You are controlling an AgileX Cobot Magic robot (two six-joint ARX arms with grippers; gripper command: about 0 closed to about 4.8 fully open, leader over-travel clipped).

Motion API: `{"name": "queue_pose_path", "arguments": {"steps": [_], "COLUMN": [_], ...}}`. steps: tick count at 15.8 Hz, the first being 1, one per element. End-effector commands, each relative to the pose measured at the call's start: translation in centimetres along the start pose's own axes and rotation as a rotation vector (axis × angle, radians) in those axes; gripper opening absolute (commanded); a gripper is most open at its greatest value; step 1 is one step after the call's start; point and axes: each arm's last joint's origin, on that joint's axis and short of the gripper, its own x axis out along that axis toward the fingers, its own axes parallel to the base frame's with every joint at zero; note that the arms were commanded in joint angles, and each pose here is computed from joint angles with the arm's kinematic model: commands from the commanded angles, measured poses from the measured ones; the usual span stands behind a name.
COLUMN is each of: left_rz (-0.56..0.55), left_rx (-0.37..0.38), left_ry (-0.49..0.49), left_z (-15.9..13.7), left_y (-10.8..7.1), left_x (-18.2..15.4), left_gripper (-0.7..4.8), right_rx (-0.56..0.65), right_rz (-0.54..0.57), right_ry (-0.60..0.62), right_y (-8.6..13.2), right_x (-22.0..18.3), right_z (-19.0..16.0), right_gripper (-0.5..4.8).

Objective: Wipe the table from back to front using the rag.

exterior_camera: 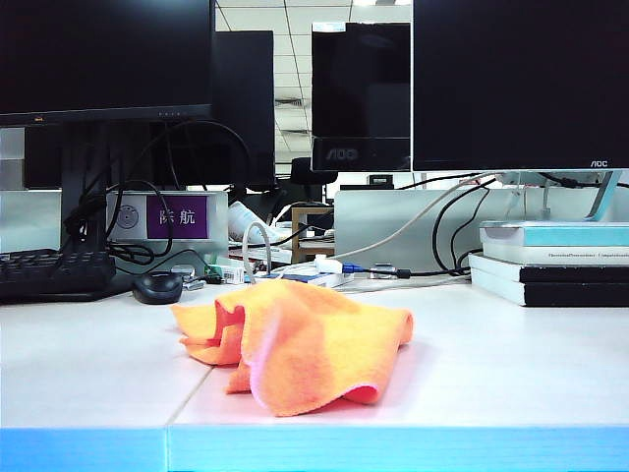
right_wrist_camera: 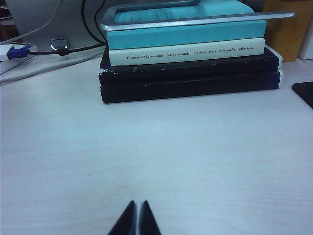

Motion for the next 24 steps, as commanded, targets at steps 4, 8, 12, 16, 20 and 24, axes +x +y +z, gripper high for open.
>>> {"name": "queue_pose_path", "arguments": {"steps": [4,8,12,16,20,24], "left_rz": [-0.002,0.049,0.093,0.095,0.045,-0.242], "left_rx": [0.0,-0.208,-0.229,-0.276,-0.266,-0.232], "left_ry": [0.012,-0.137,-0.256,-0.28,-0.233,-0.142], "left_z": [-0.3,2.8,7.5,13.1,22.0,26.7], "left_y": [0.0,0.4,0.9,1.3,1.8,1.2], "left_x": [0.1,-0.9,-2.4,-2.3,-1.5,-0.8], "left_gripper": [-0.03,-0.03,-0.03,-0.03,-0.03,-0.03], "right_rx": [0.001,0.113,0.122,0.131,0.127,0.103], "right_rz": [0.004,0.022,0.037,0.005,-0.004,0.11], "right_ry": [0.0,-0.196,-0.345,-0.393,-0.313,-0.201], "right_y": [0.0,0.3,0.6,0.8,1.4,2.3], "right_x": [0.1,-1.2,-3.8,-5.3,-3.9,-0.3], "right_z": [-0.2,3.9,8.6,13.2,20.7,25.9], "right_gripper": [0.21,-0.02,-0.02,-0.03,-0.03,-0.02]}}
